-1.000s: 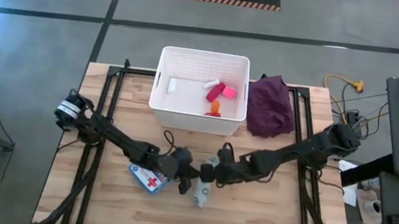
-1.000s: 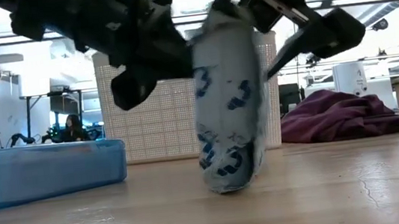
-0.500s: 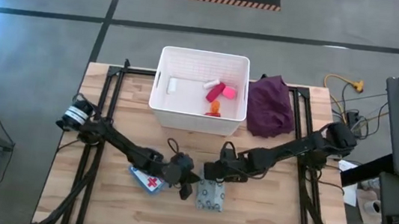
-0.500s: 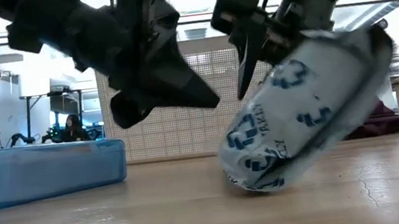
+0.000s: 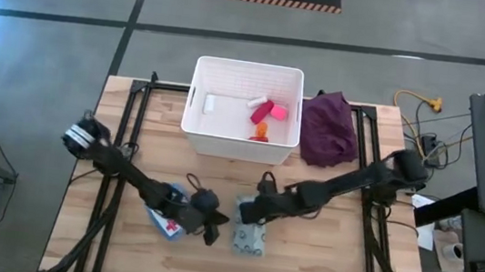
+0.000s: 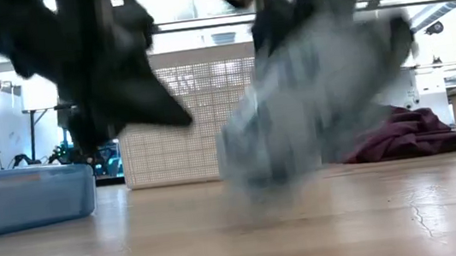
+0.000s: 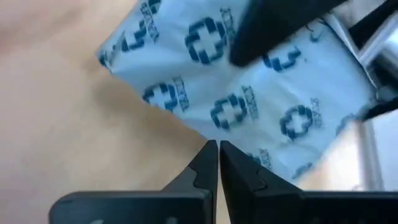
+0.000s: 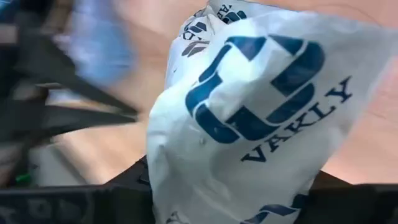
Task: Pick & place medical supplies in basket/bin
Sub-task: Put the medical supply bag into the white bin, then put the first aid kit into the white bin
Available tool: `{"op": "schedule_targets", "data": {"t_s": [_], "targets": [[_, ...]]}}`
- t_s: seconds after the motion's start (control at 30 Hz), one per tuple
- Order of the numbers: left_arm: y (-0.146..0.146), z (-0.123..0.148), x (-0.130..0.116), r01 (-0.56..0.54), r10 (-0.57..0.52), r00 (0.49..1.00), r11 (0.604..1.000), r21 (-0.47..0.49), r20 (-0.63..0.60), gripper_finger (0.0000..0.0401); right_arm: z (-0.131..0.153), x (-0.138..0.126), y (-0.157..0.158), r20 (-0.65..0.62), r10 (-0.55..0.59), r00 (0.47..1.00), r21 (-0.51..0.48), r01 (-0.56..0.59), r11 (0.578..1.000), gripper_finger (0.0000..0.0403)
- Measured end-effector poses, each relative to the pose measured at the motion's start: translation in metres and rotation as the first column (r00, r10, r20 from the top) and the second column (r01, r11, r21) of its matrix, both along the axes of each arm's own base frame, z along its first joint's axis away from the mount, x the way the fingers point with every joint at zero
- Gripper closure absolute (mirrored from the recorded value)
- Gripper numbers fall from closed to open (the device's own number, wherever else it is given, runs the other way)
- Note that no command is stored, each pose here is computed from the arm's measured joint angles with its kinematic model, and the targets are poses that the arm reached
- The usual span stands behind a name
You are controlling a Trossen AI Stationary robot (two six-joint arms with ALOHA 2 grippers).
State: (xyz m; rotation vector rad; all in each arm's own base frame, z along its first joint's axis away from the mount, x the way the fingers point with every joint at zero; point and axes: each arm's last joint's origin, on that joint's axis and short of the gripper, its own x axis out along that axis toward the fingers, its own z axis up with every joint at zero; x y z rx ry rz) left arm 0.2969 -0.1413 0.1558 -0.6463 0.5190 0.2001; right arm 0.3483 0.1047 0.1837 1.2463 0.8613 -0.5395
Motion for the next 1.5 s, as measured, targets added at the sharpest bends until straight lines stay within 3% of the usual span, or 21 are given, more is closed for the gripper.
{"op": "schedule_targets", "data": {"t_s": [0.13, 0.23, 0.27, 0.33, 0.4, 0.43, 0.47, 0.53, 0.63, 0.77, 0.87, 0.97, 1.03, 1.17, 1.23, 1.37, 1.5], "targets": [[-0.005, 0.04, -0.017, -0.064, 0.057, 0.994, 0.995, 0.083, 0.089, 0.0401, 0.083, -0.023, -0.006, 0.163, 0.004, 0.987, -0.044, 0.003, 0.999, 0.0251], [-0.001, 0.068, -0.03, -0.124, 0.099, 0.985, 0.975, 0.186, 0.14, 0.0401, 0.149, -0.052, -0.019, 0.326, -0.031, 0.945, -0.22, 0.108, 0.97, 0.0251], [0.002, 0.074, -0.035, -0.142, 0.114, 0.983, 0.967, 0.211, 0.141, 0.0401, 0.172, -0.061, -0.025, 0.4, -0.046, 0.915, -0.307, 0.181, 0.934, 0.0251], [0.01, 0.08, -0.043, -0.172, 0.142, 0.981, 0.953, 0.249, 0.134, 0.0401, 0.217, -0.08, -0.046, 0.53, -0.1, 0.842, -0.448, 0.378, 0.81, 0.0251], [0.017, 0.084, -0.052, -0.195, 0.165, 0.978, 0.941, 0.276, 0.127, 0.0401, 0.242, -0.092, -0.076, 0.561, -0.158, 0.813, -0.54, 0.504, 0.675, 0.0251], [0.018, 0.086, -0.056, -0.196, 0.167, 0.978, 0.94, 0.279, 0.126, 0.0401, 0.249, -0.093, -0.093, 0.559, -0.172, 0.811, -0.556, 0.521, 0.648, 0.0251], [0.02, 0.088, -0.059, -0.196, 0.166, 0.978, 0.94, 0.278, 0.127, 0.0401, 0.252, -0.091, -0.111, 0.551, -0.17, 0.817, -0.555, 0.511, 0.657, 0.0251], [0.023, 0.092, -0.064, -0.192, 0.163, 0.979, 0.941, 0.279, 0.123, 0.0401, 0.243, -0.078, -0.146, 0.5, -0.139, 0.855, -0.534, 0.431, 0.727, 0.025], [0.026, 0.099, -0.071, -0.159, 0.136, 0.985, 0.955, 0.249, 0.11, 0.0401, 0.21, -0.052, -0.189, 0.382, -0.121, 0.916, -0.496, 0.313, 0.81, 0.023], [0.029, 0.107, -0.08, -0.113, 0.107, 0.993, 0.987, 0.114, 0.052, 0.0394, 0.188, -0.031, -0.223, 0.362, -0.079, 0.929, -0.459, 0.251, 0.852, 0.017], [0.031, 0.103, -0.09, -0.128, 0.13, 0.987, 0.991, 0.027, -0.093, 0.0367, 0.183, -0.025, -0.234, 0.331, -0.052, 0.942, -0.505, 0.223, 0.833, 0.0119], [0.031, 0.098, -0.101, -0.144, 0.128, 0.958, 0.989, -0.046, -0.256, 0.0338, 0.197, -0.025, -0.239, 0.297, -0.034, 0.954, -0.638, 0.225, 0.737, 0.0078], [0.026, 0.098, -0.104, -0.109, 0.079, 0.951, 0.991, -0.083, -0.299, 0.0326, 0.21, -0.03, -0.243, 0.265, -0.016, 0.964, -0.679, 0.198, 0.707, 0.0059], [0.012, 0.11, -0.112, -0.038, 0.0, 0.953, 0.992, -0.12, -0.304, 0.032, 0.224, -0.033, -0.221, 0.145, 0.185, 0.972, -0.749, -0.014, 0.662, 0.0043], [0.013, 0.11, -0.122, -0.123, 0.077, 0.924, 0.987, -0.102, -0.374, 0.032, 0.228, -0.033, -0.196, 0.108, 0.287, 0.952, -0.743, -0.115, 0.66, 0.0042], [0.032, 0.093, -0.147, -0.37, 0.327, 0.768, 0.928, 0.036, -0.551, 0.032, 0.198, -0.027, -0.15, 0.024, 0.4, 0.916, -0.572, -0.316, 0.757, 0.0041], [0.038, 0.074, -0.157, -0.397, 0.337, 0.719, 0.917, 0.039, -0.608, 0.032, 0.17, -0.018, -0.105, 0.018, 0.438, 0.899, -0.482, -0.376, 0.791, 0.005]]}}
